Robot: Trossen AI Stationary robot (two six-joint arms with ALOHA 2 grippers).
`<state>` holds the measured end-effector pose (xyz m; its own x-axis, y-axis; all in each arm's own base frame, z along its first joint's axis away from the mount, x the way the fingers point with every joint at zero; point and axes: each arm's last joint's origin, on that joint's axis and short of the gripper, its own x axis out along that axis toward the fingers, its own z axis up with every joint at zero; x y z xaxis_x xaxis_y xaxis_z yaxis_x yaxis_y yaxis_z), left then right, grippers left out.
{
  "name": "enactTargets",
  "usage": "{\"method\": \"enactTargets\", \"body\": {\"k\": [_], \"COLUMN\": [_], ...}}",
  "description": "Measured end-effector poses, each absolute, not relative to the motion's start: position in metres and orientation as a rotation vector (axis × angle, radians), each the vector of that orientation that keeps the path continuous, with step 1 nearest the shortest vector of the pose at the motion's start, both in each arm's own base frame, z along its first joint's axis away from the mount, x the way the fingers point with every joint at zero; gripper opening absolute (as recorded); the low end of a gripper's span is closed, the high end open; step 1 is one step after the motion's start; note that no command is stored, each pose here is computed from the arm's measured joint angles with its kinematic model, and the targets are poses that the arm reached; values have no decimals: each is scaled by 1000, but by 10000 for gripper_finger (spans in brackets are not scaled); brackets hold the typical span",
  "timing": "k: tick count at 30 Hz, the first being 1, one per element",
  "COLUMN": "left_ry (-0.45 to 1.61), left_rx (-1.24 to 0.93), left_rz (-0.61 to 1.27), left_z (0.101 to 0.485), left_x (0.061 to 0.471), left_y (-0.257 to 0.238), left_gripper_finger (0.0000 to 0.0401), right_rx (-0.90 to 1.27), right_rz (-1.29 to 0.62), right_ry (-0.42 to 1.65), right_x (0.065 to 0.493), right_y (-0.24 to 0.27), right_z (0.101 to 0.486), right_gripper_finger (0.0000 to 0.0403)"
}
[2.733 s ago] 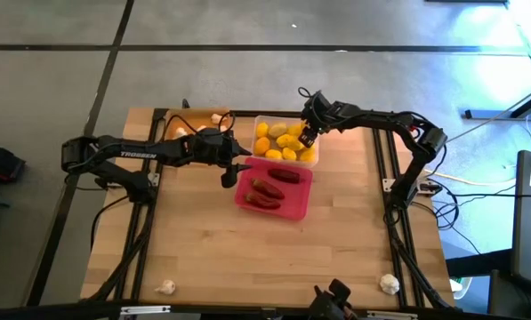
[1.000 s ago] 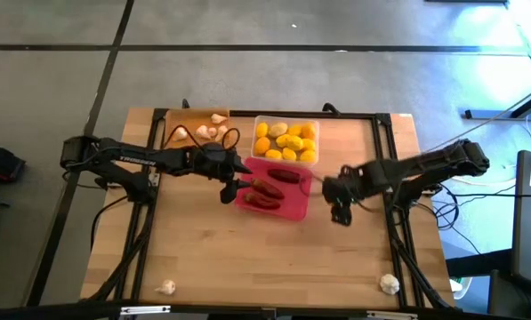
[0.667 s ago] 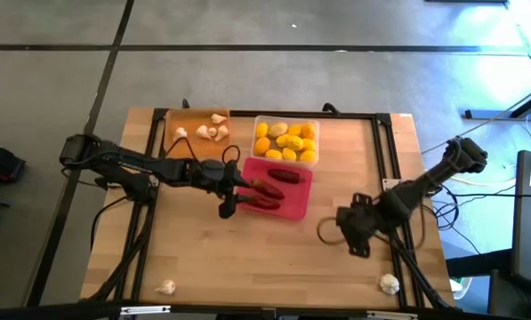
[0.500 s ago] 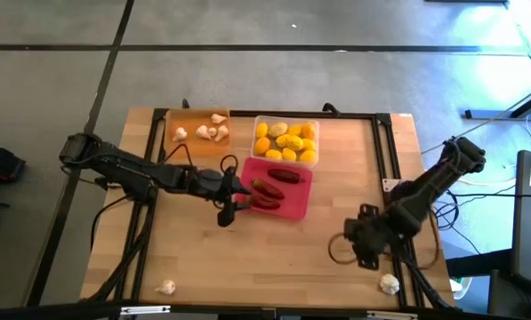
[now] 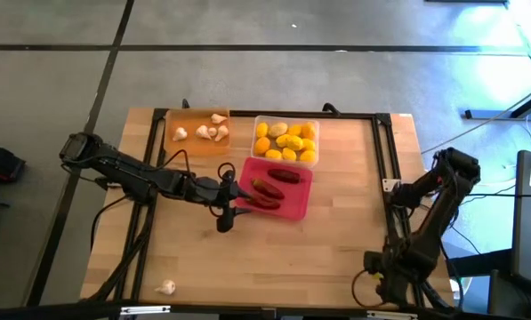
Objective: Sort produce into baskets
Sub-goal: Put the white garlic in the orange bin
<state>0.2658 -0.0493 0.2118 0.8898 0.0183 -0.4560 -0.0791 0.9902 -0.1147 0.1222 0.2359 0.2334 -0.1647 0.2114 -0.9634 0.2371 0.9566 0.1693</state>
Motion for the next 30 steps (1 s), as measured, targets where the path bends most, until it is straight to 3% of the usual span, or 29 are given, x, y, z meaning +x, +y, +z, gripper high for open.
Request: {"method": "enactTargets", "body": {"k": [10,30], "left_ry": [472,478], "left_rx": [-132,-130], "left_rz": [67,67], "left_z": [212,211], "left_x": [266,266], "left_y": [-45,-45], "left_gripper_finger": [210,210], "right_rx": [275,277], "right_rz": [-47,-19], "right_ry": [1850,1871], "right_x": [110,115], "right_y": [257,269], "right_z": [209,193], "right_gripper_finger": [298,101]}}
